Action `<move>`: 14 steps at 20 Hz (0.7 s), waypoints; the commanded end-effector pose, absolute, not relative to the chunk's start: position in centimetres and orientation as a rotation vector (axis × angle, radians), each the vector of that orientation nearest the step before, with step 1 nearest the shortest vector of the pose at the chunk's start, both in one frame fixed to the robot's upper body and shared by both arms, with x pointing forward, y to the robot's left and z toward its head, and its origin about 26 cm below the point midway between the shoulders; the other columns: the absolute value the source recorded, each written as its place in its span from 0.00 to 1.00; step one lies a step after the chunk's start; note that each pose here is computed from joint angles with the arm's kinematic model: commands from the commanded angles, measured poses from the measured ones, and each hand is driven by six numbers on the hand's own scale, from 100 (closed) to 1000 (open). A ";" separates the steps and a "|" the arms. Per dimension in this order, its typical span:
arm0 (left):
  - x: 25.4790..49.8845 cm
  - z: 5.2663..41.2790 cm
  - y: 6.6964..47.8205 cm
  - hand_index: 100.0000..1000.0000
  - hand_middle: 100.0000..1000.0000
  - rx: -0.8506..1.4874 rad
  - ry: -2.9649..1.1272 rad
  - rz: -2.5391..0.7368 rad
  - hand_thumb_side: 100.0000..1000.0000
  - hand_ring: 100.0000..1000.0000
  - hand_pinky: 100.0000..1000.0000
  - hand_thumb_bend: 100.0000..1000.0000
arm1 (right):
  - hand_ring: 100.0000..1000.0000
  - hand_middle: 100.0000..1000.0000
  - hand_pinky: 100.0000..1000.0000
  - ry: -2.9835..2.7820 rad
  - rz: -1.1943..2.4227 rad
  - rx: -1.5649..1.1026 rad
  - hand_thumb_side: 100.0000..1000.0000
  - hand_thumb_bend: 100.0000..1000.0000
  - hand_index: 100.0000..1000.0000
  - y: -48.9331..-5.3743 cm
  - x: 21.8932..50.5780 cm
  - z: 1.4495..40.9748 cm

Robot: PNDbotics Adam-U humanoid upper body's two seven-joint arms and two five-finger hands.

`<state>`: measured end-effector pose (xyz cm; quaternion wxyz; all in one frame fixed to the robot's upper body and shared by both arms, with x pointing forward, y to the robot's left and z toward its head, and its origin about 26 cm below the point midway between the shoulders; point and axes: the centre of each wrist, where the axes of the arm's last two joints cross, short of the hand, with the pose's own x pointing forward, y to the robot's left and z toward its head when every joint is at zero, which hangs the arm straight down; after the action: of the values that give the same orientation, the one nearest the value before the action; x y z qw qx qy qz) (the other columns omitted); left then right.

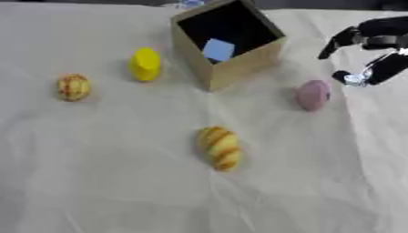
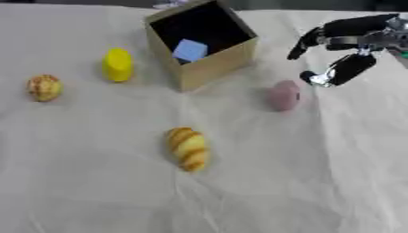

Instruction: Pick up objects on the table and place them in the box.

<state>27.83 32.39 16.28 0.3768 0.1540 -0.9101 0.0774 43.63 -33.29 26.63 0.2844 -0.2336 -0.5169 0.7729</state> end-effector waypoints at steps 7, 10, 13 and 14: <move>27.7 17.3 32.3 0.78 0.59 0.385 -2.360 0.167 0.74 0.60 0.82 0.10 | 0.82 0.74 0.88 -1.334 2.093 -0.618 0.30 0.19 0.85 -32.5 42.5 27.0; 27.7 17.2 32.3 0.78 0.59 0.380 -2.361 0.168 0.74 0.60 0.82 0.10 | 0.81 0.73 0.88 -1.328 2.070 -0.623 0.22 0.25 0.85 -32.1 42.7 26.7; 27.7 17.2 32.2 0.78 0.59 0.376 -2.362 0.168 0.74 0.60 0.82 0.10 | 0.80 0.73 0.87 -1.320 2.047 -0.648 0.21 0.26 0.85 -32.0 43.0 26.5; 27.7 17.2 32.2 0.78 0.59 0.375 -2.362 0.168 0.74 0.60 0.82 0.10 | 0.80 0.73 0.87 -1.318 2.043 -0.655 0.22 0.27 0.85 -32.1 43.0 26.4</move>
<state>27.89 32.21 16.28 0.3786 0.1468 -0.9108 0.0744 43.10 -31.48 25.06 0.3077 -0.2263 -0.4979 0.7786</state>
